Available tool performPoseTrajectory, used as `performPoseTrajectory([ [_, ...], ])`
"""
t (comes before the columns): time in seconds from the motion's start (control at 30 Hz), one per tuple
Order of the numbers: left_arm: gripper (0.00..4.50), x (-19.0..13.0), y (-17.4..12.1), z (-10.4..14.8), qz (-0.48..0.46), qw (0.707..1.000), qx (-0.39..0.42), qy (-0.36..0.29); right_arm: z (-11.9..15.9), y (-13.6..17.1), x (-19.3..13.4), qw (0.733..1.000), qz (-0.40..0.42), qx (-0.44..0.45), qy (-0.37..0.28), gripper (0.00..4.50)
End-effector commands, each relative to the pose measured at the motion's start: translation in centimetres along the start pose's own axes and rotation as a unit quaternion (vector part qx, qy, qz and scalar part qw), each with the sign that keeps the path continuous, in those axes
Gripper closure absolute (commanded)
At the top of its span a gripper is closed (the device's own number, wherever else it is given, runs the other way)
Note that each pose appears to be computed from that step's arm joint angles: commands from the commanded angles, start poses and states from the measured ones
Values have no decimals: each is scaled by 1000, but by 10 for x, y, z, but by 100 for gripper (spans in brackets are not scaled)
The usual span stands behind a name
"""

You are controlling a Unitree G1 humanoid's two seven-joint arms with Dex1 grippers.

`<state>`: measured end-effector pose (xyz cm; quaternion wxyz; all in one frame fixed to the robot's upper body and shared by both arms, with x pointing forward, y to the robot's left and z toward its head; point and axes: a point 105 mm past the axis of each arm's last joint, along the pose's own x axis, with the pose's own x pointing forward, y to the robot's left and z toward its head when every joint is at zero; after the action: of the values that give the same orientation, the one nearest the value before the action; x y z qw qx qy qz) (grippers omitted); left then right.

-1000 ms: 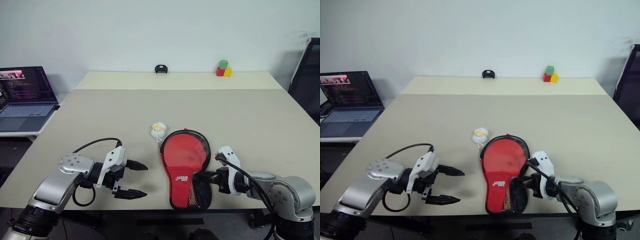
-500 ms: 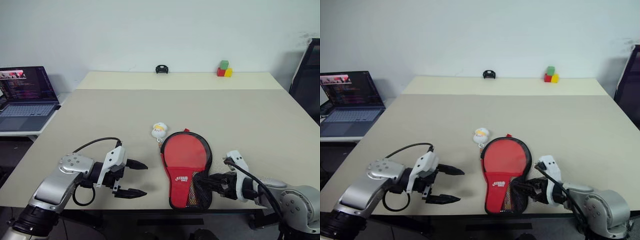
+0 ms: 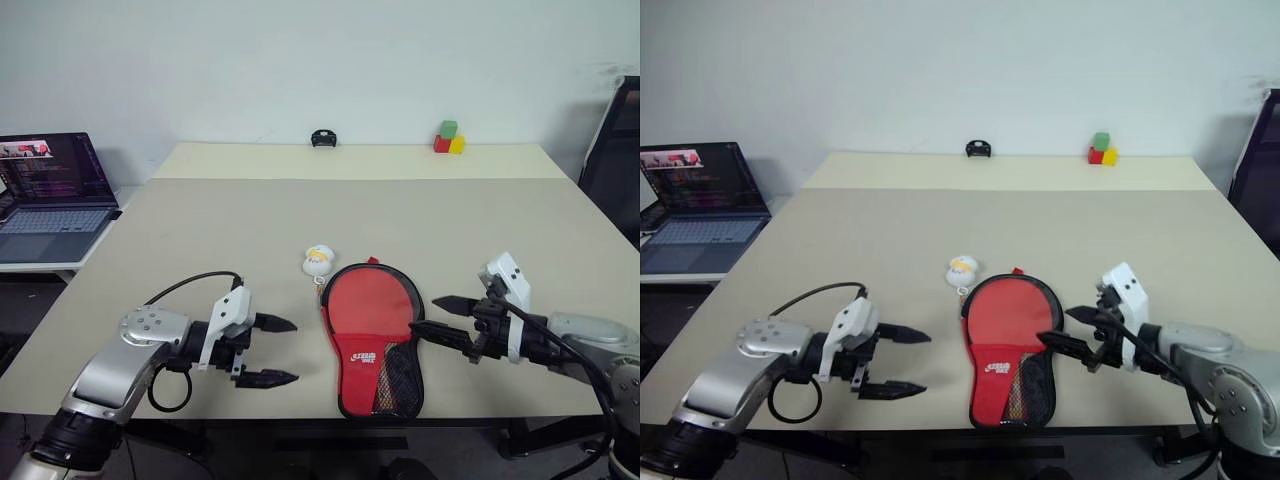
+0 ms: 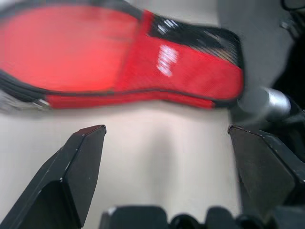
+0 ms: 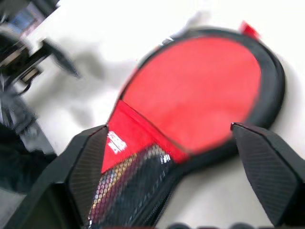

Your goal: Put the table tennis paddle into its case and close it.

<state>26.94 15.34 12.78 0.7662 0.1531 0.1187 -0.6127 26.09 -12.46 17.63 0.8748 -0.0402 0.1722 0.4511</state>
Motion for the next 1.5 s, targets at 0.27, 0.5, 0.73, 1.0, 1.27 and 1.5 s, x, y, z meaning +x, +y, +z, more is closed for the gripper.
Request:
performPoseTrajectory([
  [0.27, 0, -22, 36, 18, 147, 988, -3, -39, 24, 1, 49, 993, 70, -80, -42, 2],
  [0.5, 0, -27, 48, 14, 198, 979, -11, -38, 0, -4, 98, 994, 73, -80, -30, 2],
  [0.73, 0, -22, 62, 14, 235, 971, -6, -34, -47, -31, 116, 995, 19, -95, 21, 2],
  [1.0, 0, -8, 100, 25, 276, 961, 4, -30, -57, -31, 119, 996, 17, -87, 20, 2],
  [1.27, 0, 18, 140, 30, 273, 962, -5, -4, -60, -24, 122, 996, 22, -81, 21, 2],
  [1.5, 0, 48, 150, 15, 233, 970, -58, 34, -60, -18, 124, 997, 27, -76, 17, 2],
])
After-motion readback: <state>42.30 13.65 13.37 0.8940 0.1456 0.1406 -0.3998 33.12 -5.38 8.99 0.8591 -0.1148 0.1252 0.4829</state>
